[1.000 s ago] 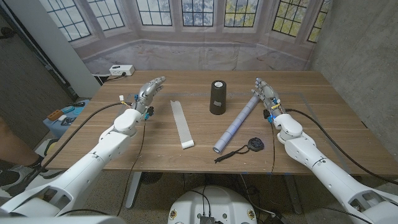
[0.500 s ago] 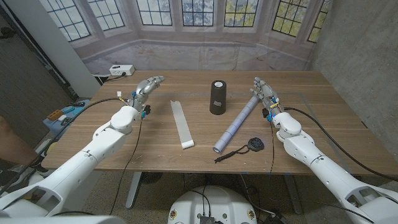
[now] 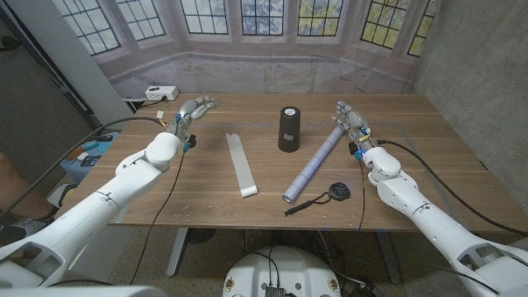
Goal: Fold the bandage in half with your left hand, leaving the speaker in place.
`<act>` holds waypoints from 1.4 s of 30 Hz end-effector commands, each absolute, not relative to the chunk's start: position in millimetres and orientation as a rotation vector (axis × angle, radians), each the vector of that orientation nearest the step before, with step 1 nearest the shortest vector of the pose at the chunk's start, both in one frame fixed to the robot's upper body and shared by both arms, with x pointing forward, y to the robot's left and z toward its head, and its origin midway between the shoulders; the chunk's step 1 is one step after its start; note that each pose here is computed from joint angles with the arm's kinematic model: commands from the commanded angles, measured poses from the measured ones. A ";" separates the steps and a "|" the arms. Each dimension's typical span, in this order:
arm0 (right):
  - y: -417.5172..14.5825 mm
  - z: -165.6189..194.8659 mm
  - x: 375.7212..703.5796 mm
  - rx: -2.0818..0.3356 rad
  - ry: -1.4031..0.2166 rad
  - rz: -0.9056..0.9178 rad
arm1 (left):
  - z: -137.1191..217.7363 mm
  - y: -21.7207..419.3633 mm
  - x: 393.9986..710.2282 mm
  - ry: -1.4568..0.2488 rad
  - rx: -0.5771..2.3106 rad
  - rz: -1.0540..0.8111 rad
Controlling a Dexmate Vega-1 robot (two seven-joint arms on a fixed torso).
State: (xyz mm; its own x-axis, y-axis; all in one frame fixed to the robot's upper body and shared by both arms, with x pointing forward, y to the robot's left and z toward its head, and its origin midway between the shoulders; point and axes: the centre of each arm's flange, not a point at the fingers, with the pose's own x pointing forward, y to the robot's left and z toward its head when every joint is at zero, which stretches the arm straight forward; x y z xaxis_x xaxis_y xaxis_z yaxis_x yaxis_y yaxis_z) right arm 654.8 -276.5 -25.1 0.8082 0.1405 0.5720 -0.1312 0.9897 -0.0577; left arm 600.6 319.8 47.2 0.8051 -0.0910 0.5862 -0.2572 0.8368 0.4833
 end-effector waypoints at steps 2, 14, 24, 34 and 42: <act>-282.5 -17.4 656.8 -0.037 -0.618 0.145 | 67.3 323.8 596.4 -0.515 0.822 0.164; -281.5 -10.4 665.2 -0.047 -0.619 0.156 | 95.7 314.4 596.7 -0.411 1.063 0.200; -283.7 -10.1 669.2 -0.045 -0.621 0.148 | 105.4 302.4 599.0 -0.370 1.220 0.246; -286.7 -12.6 670.2 -0.032 -0.625 0.132 | 100.6 297.7 603.9 -0.300 1.334 0.314; -287.1 -12.9 670.7 -0.030 -0.629 0.129 | 100.4 297.7 610.3 -0.209 1.348 0.316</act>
